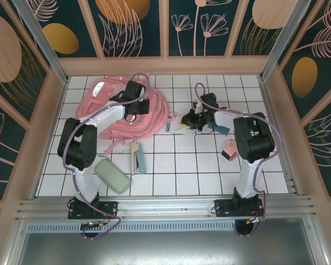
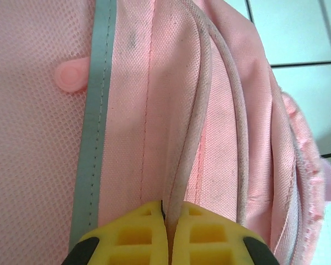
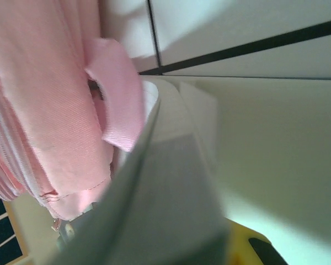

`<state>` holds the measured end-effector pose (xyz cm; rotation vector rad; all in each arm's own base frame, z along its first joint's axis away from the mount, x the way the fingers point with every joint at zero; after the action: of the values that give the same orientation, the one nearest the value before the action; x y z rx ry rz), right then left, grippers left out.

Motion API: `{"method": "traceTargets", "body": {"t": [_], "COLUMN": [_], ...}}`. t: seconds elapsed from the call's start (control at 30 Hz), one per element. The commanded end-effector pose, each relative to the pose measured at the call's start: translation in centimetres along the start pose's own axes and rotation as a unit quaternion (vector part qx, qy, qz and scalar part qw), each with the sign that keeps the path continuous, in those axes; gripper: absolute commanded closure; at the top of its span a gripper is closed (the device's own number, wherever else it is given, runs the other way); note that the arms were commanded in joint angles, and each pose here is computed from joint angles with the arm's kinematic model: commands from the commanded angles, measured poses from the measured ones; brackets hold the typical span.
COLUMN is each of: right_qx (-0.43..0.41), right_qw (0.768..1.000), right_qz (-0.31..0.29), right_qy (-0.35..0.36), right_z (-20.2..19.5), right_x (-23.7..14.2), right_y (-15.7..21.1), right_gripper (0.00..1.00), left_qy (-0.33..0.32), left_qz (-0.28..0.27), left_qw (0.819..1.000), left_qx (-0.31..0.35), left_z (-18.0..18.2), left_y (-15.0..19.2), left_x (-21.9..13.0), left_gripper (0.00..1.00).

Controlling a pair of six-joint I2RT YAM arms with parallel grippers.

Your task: Pack the student bag

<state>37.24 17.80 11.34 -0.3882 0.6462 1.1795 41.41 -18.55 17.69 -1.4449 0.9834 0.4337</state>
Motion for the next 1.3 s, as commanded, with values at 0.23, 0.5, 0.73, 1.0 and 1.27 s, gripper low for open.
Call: {"method": "traceTargets", "body": {"t": [0.23, 0.5, 0.73, 1.0, 1.27], "right_qx": [-0.045, -0.098, -0.096, -0.102, -0.069], "right_qw": [0.990, 0.985, 0.987, 0.988, 0.987], "right_qz": [-0.130, -0.133, -0.061, -0.009, 0.024], "right_qy": [0.021, -0.056, -0.112, -0.116, -0.145], "right_z": [3.7, 9.6, 12.7, 16.4, 19.0], "right_x": [-9.4, -13.3, -9.3, -2.8, 2.1], "right_y": [0.4, 1.7, 3.0, 4.9, 3.5], "right_gripper": [0.99, 0.97, 0.96, 0.96, 0.96], "left_qy": [0.031, 0.058, 0.148, 0.193, 0.231], "left_qz": [-0.103, -0.142, -0.172, -0.180, -0.193], "left_qw": [0.994, 0.988, 0.974, 0.964, 0.952], "left_qx": [-0.019, 0.002, 0.006, 0.027, 0.049], "left_z": [0.7, 0.3, -1.3, -2.2, -2.8], "left_y": [-5.6, -6.8, -7.7, -8.8, -10.1], "left_x": [-11.1, -14.9, -18.0, -20.3, -21.1], "left_gripper": [1.00, 1.00, 1.00, 1.00, 1.00]}}
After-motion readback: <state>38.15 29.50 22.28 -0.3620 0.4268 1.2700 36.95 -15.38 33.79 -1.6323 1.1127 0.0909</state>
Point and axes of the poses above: each hand's point on the last joint's axis, 136 mm out from that joint toward the fingers, its own x axis out along the fingers, its own z axis along the line the jaws close on, y = z × x, the point moved 8 cm from there along -x, back along the fingers, and after that the axes turned 10 degrees about x, right-handed, at the moved point
